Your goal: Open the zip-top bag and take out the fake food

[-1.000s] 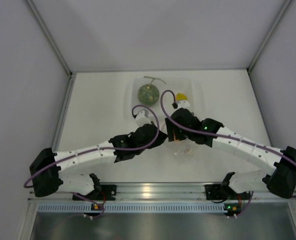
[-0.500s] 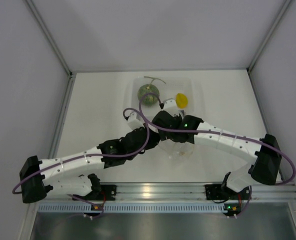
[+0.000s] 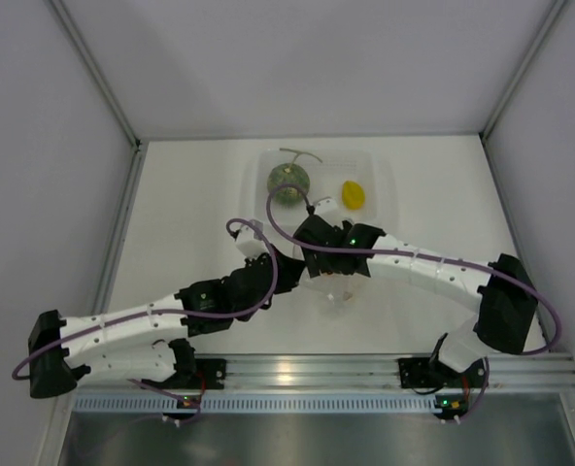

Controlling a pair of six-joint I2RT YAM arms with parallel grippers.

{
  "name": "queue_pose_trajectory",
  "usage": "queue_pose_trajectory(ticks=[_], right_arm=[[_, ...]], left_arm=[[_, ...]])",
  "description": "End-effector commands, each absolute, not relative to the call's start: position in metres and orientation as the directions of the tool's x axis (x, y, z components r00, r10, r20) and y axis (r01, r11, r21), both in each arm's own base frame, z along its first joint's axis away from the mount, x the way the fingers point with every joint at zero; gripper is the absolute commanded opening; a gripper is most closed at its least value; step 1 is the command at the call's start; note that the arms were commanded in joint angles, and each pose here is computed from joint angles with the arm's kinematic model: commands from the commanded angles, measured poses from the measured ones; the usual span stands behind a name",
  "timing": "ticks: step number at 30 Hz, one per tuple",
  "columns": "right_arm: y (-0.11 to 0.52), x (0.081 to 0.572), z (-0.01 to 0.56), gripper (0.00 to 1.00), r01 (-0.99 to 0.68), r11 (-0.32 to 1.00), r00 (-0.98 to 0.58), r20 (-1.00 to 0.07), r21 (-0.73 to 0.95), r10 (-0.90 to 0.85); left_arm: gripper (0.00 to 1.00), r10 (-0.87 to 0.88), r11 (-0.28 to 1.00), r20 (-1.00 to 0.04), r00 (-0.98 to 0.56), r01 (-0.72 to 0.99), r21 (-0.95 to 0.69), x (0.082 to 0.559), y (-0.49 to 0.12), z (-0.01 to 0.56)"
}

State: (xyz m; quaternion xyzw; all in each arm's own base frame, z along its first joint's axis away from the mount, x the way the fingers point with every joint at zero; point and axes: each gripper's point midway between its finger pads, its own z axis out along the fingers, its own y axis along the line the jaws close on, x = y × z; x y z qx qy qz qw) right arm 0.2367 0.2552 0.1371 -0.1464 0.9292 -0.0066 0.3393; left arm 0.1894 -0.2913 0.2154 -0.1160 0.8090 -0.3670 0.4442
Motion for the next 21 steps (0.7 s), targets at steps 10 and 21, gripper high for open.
queue_pose_trajectory(ticks=[10,21], right_arm=[[0.298,0.214,0.145,0.37,-0.55,0.835,-0.637,-0.645,-0.004,-0.423],[0.287,0.207,0.2,0.35,-0.616,0.788,-0.507,-0.775,0.018,-0.379]], left_arm=[[0.0,-0.473,0.714,-0.731,-0.492,0.271,-0.645,0.197,-0.297,0.256],[0.0,-0.43,0.741,-0.741,-0.516,0.268,-0.616,0.195,-0.299,0.24]])
